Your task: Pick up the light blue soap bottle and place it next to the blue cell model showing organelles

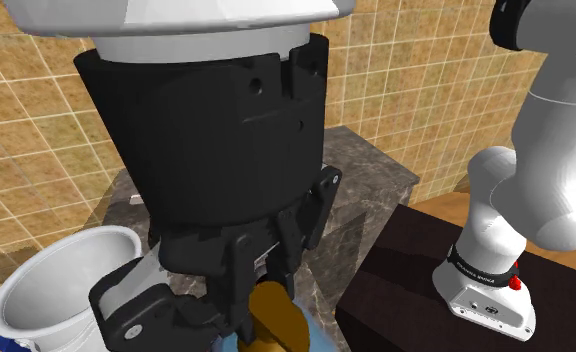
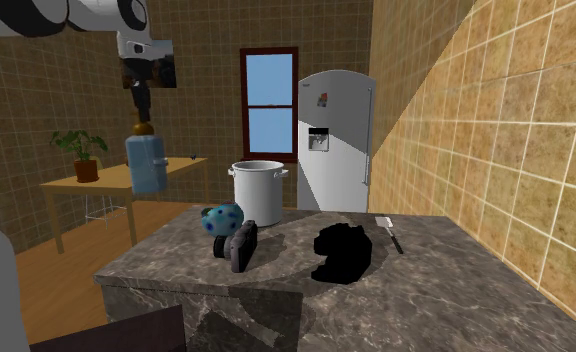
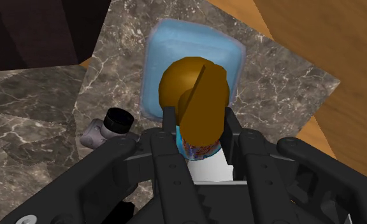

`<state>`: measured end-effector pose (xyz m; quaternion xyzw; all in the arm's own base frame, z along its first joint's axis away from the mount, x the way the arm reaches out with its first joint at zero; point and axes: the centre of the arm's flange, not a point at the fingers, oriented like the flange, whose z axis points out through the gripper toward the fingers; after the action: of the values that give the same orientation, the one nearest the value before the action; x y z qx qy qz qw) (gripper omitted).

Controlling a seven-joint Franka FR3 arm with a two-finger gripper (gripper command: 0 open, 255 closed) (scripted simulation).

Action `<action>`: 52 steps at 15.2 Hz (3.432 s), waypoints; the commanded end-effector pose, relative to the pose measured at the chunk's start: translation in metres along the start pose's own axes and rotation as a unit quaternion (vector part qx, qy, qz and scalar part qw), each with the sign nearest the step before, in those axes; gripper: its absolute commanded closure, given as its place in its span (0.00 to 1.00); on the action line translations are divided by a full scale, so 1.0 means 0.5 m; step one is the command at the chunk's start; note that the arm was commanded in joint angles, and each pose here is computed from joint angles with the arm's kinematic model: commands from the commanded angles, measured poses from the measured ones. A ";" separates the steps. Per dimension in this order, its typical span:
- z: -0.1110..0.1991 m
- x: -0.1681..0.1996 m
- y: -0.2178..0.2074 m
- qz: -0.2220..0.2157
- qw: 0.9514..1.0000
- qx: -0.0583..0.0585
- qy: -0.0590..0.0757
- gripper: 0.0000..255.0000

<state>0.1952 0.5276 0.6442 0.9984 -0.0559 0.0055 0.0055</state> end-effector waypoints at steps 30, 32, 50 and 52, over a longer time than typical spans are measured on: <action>0.330 -0.003 -0.001 0.000 1.000 0.000 0.000 1.00; 0.351 -0.004 -0.001 0.000 1.000 0.000 0.000 1.00; 0.393 -0.004 -0.001 0.000 1.000 0.000 0.000 0.00; 0.340 -0.004 -0.001 0.000 1.000 0.000 0.000 0.00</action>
<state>0.1955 0.5263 0.4634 0.9984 -0.0562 0.0058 0.0048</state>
